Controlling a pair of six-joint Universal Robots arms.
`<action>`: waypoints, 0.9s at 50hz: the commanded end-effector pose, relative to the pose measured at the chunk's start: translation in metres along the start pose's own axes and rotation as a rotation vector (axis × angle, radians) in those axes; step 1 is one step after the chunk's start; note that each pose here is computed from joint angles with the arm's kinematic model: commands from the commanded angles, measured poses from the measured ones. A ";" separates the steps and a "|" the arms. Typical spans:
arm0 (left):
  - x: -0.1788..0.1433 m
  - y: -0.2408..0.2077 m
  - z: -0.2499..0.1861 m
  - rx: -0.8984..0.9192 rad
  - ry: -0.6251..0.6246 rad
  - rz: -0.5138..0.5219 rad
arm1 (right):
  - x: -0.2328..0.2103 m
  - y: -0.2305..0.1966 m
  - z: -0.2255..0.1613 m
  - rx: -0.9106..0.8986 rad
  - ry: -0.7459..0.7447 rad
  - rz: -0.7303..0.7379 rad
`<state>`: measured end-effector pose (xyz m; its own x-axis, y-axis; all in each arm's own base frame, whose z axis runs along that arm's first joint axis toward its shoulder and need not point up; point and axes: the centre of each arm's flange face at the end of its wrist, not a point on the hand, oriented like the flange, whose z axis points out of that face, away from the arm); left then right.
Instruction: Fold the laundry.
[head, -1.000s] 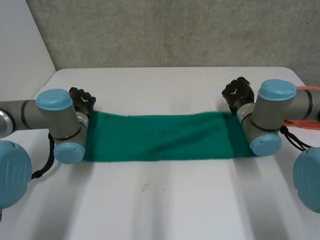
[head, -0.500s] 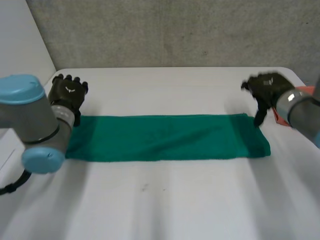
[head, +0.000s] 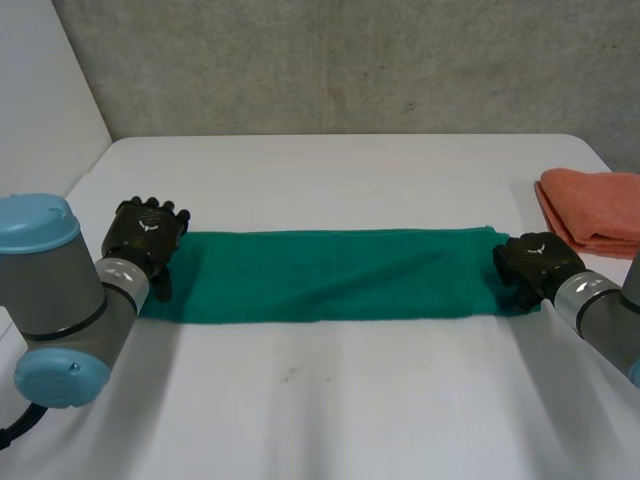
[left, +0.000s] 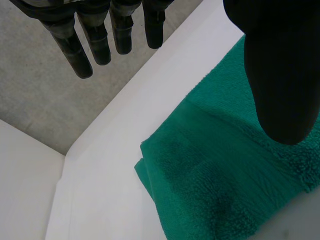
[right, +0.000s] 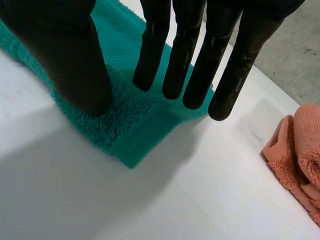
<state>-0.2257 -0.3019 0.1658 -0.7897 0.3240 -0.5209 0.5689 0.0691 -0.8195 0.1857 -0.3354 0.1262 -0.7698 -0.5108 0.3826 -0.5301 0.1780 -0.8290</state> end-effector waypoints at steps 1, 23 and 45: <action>0.000 0.000 0.000 0.004 -0.004 -0.001 | 0.003 0.006 0.006 -0.016 0.009 0.001; -0.006 -0.002 -0.002 0.009 -0.019 -0.003 | 0.062 0.037 -0.028 -0.136 0.028 0.014; -0.007 0.001 -0.002 -0.001 -0.024 -0.005 | 0.052 0.017 -0.020 0.048 -0.050 0.053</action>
<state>-0.2198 -0.3016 0.1696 -0.7972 0.3023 -0.5226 0.5653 0.0695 -0.8220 0.1232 -0.3401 0.1367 -0.7869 -0.5387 0.3009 -0.4647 0.1966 -0.8634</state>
